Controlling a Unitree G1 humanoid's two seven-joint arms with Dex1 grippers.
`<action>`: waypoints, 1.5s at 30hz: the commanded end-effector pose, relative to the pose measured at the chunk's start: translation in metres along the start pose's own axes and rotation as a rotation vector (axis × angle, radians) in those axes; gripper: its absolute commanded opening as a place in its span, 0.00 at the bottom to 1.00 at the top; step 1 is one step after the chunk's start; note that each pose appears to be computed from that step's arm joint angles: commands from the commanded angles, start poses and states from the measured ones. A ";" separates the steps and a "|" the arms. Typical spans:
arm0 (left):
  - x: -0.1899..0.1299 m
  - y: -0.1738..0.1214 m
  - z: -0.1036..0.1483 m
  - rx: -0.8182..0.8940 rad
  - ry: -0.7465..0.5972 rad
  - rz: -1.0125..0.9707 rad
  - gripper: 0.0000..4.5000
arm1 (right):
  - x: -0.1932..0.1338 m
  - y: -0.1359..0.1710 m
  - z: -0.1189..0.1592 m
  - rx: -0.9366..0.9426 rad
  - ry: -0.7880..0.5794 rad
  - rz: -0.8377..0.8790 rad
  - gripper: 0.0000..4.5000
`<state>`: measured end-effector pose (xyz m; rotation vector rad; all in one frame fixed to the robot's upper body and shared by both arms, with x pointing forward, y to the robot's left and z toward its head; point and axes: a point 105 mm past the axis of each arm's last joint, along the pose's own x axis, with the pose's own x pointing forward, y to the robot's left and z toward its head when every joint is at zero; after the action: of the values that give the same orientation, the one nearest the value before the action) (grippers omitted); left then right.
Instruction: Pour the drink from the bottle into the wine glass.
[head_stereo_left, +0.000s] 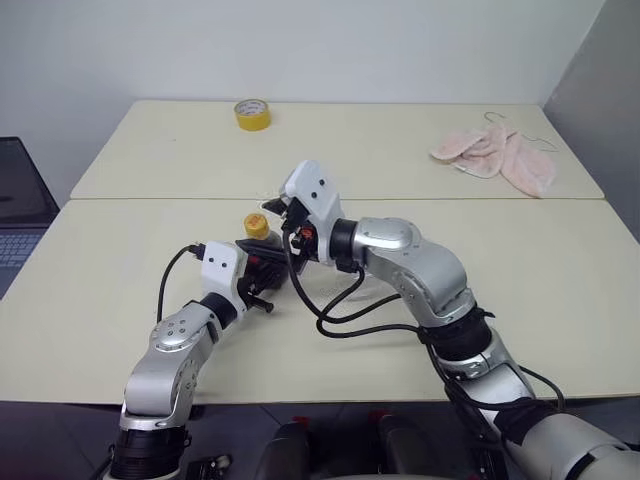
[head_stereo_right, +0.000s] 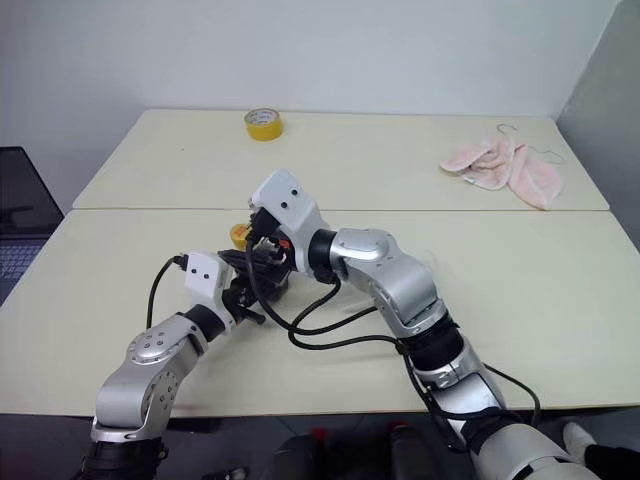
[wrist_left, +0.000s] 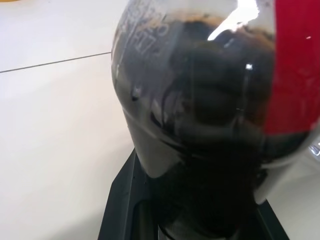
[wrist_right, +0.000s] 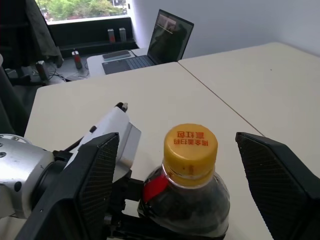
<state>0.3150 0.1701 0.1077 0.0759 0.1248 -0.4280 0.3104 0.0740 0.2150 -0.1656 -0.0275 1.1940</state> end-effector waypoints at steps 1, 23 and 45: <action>-0.001 -0.002 0.019 0.031 -0.071 -0.003 0.17 | 0.005 0.000 0.014 -0.048 -0.031 -0.023 0.88; -0.002 -0.002 0.019 0.030 -0.072 0.000 0.17 | 0.005 -0.005 0.016 -0.068 -0.047 -0.049 0.27; -0.023 -0.037 0.031 -0.024 0.000 -0.409 0.17 | -0.036 0.024 0.073 0.101 -0.420 0.425 0.27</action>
<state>0.2880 0.1506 0.1207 0.0080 0.2119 -0.7804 0.2745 0.0608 0.2697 0.1409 -0.2559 1.6141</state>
